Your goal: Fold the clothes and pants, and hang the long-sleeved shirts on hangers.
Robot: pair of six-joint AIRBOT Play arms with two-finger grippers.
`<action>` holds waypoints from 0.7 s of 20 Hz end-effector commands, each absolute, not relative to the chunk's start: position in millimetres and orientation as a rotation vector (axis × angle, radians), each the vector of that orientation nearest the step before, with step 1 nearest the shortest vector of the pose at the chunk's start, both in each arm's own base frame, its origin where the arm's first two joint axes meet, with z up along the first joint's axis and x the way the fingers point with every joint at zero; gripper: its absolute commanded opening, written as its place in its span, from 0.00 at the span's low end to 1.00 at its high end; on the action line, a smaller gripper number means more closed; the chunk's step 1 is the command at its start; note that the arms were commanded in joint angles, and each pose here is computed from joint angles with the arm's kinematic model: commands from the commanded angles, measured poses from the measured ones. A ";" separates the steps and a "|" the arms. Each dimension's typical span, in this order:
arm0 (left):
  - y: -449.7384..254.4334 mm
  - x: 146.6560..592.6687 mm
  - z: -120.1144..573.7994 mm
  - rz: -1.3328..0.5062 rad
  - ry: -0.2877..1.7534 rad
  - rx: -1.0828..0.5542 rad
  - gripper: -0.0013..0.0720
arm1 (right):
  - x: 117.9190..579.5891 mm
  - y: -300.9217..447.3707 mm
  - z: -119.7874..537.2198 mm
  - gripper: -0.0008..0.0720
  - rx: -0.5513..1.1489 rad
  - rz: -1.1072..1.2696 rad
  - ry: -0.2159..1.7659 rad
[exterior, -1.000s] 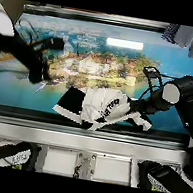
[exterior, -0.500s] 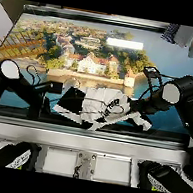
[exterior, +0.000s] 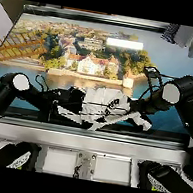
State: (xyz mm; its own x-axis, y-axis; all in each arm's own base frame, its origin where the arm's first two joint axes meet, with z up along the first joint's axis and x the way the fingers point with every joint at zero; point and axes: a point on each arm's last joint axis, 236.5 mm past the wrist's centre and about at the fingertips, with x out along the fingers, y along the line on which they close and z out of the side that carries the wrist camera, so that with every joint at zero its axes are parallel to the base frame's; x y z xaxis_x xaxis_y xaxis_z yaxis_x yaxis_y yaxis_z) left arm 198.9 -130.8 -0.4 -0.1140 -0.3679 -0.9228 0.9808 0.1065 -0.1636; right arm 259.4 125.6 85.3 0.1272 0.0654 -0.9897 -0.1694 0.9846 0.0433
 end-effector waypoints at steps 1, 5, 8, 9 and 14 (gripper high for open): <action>-146.3 197.6 -0.6 -1.393 1.055 0.770 0.03 | 259.2 125.6 85.0 0.04 -0.087 0.171 1.435; -172.4 196.7 -7.7 -1.460 1.066 0.609 0.03 | 259.2 125.7 84.9 0.04 -0.087 0.171 1.435; -180.4 195.8 -19.8 -1.492 1.112 0.535 0.03 | 259.2 125.7 85.0 0.04 -0.087 0.171 1.435; -182.2 195.3 -22.6 -1.500 1.124 0.515 0.03 | 258.9 126.2 84.9 0.04 -0.085 0.173 1.436; -183.5 195.6 -31.8 -1.508 1.155 0.489 0.03 | 259.3 132.5 89.7 0.04 -0.115 0.239 1.422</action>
State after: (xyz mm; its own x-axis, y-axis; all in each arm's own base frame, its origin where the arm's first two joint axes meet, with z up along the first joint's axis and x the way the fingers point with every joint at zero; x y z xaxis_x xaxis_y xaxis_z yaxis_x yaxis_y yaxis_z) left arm 196.2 -180.2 -27.3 -0.2747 -0.4993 -0.8218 0.9254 0.0949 -0.3670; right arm 258.4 129.2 86.5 0.1238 0.0811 -0.9890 -0.1894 0.9803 0.0567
